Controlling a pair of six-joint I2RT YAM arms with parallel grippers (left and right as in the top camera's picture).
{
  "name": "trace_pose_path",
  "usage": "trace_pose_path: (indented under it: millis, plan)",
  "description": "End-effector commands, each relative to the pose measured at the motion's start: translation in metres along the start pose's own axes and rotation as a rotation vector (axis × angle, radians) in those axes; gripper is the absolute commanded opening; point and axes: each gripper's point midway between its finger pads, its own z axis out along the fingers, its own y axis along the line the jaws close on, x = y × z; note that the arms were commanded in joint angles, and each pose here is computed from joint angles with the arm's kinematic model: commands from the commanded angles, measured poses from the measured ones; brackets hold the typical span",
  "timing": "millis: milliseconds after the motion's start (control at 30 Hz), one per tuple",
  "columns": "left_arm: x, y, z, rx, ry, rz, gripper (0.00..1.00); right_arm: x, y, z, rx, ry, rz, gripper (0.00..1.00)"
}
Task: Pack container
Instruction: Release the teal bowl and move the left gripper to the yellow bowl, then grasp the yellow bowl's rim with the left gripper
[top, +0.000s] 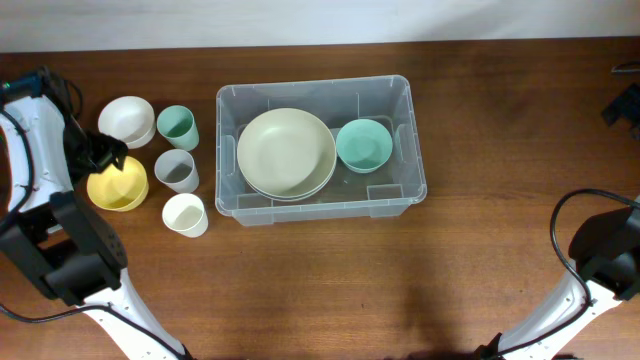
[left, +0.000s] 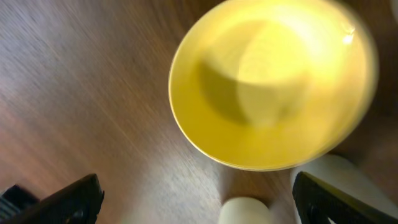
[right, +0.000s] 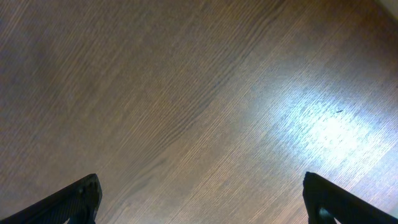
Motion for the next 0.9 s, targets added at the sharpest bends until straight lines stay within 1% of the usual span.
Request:
trace_pose_path:
  millis: [0,233,400,500,567,667,733,767,867]
  plan:
    - [0.003,0.01,0.022,-0.007,0.047,-0.059,0.99,0.0,-0.005,0.007,0.018,0.013,0.009,0.99]
    - [0.0,0.018,0.051,0.003,0.067,-0.094,0.99,0.0,-0.005,0.007,0.018,0.013,0.009,0.99]
    - [-0.006,0.011,0.066,0.029,0.036,-0.098,0.99,0.0,-0.005,0.007,0.018,0.013,0.009,0.99]
    - [-0.008,0.002,0.075,0.077,0.031,-0.1,0.98,0.0,-0.005,0.007,0.018,0.013,0.009,0.99]
    - [-0.008,0.0,0.079,0.088,0.029,-0.1,0.9,0.0,-0.005,0.007,0.018,0.013,0.009,0.99]
    - [-0.006,0.0,0.084,0.084,0.032,-0.1,0.73,0.0,-0.005,0.007,0.018,0.013,0.009,0.99]
    - [-0.003,0.002,0.089,0.076,0.039,-0.099,0.7,0.0,-0.005,0.007,0.018,0.013,0.009,0.99]
    - [-0.002,0.002,0.091,0.074,0.042,-0.099,0.67,0.0,-0.005,0.007,0.018,0.013,0.009,0.99]
    - [0.001,0.004,0.095,0.069,0.05,-0.098,0.52,0.0,-0.005,0.007,0.018,0.013,0.009,0.99]
